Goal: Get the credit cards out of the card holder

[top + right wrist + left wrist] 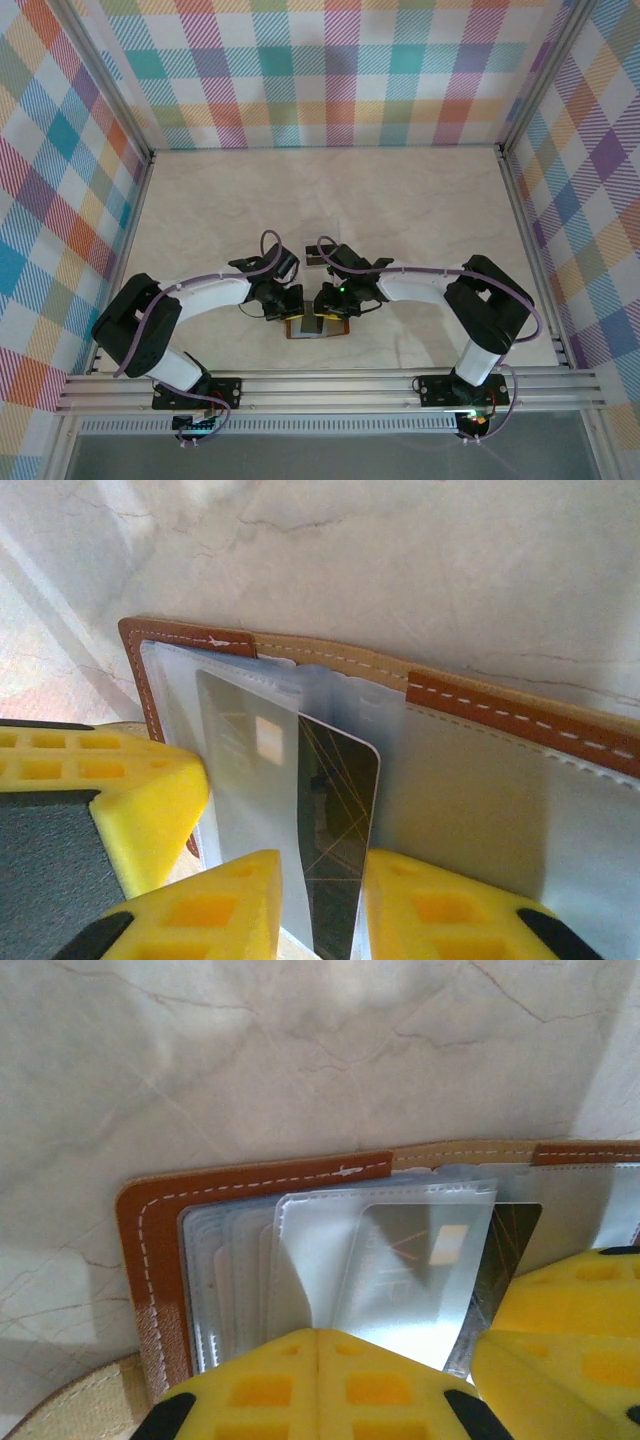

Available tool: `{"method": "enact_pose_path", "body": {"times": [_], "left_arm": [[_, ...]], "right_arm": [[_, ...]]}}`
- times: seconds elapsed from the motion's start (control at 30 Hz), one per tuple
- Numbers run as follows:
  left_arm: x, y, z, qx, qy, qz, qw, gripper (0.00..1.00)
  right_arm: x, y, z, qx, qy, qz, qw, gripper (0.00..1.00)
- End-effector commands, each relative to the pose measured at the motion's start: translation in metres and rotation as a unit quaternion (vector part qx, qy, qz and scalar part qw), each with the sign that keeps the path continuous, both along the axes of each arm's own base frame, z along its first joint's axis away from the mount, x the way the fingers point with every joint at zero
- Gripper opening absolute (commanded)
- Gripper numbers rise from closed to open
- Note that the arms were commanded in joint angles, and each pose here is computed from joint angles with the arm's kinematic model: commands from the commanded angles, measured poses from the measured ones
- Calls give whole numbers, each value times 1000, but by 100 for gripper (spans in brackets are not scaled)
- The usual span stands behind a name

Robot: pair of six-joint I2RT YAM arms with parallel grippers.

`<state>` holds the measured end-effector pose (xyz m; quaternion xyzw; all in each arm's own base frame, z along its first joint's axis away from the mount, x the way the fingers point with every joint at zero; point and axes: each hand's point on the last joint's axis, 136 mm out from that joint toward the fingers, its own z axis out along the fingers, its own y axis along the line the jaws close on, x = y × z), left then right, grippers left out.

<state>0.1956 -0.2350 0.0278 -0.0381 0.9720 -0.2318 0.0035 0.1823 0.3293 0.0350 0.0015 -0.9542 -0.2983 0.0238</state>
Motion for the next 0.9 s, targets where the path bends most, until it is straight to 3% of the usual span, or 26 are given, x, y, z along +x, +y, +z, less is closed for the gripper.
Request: {"method": "enact_pose_path", "body": {"times": [0.0, 0.87], "left_arm": [[-6, 5, -6, 28, 8, -15, 999, 6], [-8, 4, -14, 40, 16, -20, 999, 6]], "right_arm": [[-3, -2, -7, 2, 10, 5, 1000, 29], [1, 2, 7, 101, -9, -21, 995, 22]]}}
